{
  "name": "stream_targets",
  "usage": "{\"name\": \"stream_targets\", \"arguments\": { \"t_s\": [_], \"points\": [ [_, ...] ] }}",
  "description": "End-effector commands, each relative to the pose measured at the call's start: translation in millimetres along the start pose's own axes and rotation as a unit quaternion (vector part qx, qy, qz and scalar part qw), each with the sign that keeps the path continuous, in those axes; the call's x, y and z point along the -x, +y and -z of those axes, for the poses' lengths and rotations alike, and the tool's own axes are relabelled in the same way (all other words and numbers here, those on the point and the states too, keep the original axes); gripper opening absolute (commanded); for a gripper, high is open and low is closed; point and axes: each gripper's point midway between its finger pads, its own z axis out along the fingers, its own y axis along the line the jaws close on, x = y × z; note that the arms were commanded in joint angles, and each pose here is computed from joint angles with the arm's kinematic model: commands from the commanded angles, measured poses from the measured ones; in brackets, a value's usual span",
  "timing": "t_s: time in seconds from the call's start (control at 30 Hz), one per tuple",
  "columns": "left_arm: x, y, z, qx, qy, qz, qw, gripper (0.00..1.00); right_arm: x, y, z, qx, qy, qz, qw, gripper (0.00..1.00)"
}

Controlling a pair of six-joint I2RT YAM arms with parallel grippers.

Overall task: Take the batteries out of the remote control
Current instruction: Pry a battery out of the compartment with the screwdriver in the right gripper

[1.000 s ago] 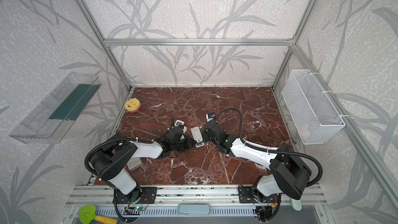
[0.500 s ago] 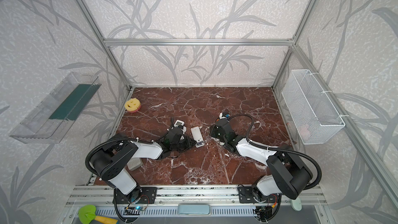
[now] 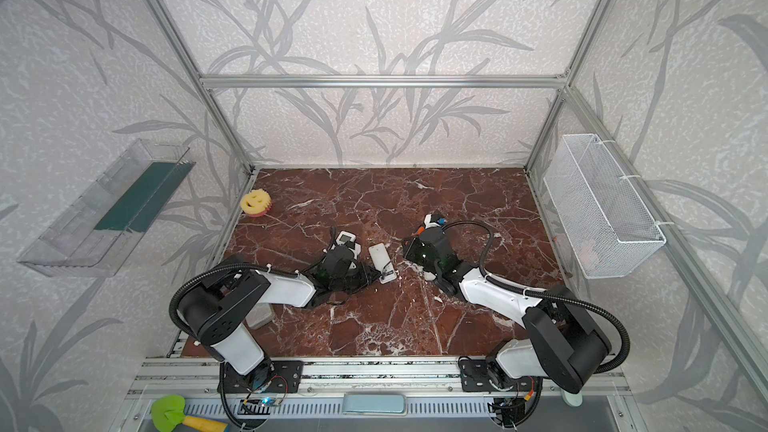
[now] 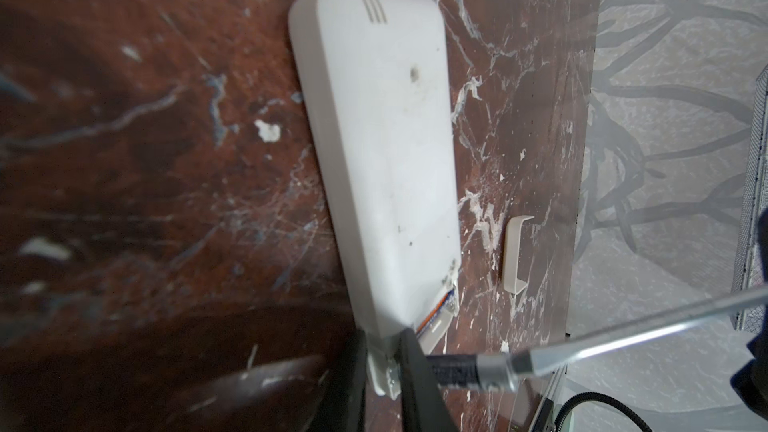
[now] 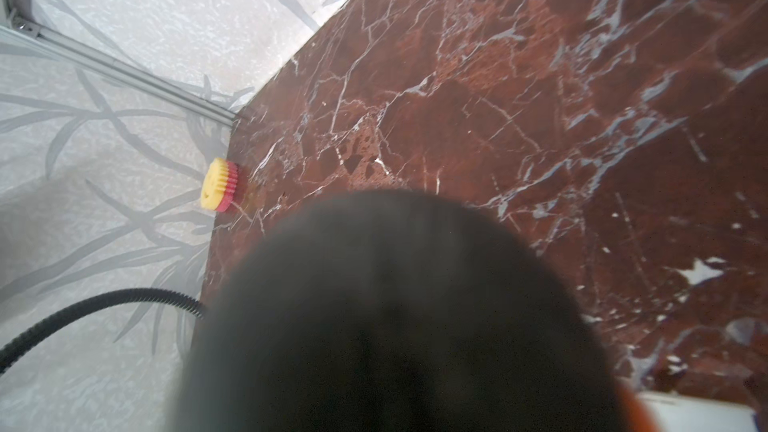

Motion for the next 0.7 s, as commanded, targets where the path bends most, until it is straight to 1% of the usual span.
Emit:
{"name": "stream_targets", "arguments": {
  "t_s": [0.0, 0.17, 0.37, 0.67],
  "points": [
    [-22, 32, -5, 0.052, 0.032, 0.014, 0.998, 0.17, -3, 14, 6, 0.021, 0.016, 0.006, 1.0, 0.0],
    [-21, 31, -5, 0.051, 0.032, 0.013, 0.998, 0.17, -2, 5, 16, -0.002, 0.013, 0.023, 1.0, 0.0],
    [-20, 29, -6, 0.05, 0.03, 0.013, 0.998, 0.17, 9, 0, 29, -0.031, -0.008, 0.069, 0.997, 0.0],
    [-18, 21, -6, 0.046, 0.036, -0.001, 0.998, 0.17, 4, -12, 42, -0.072, 0.006, 0.131, 0.989, 0.0]
  ]
}}
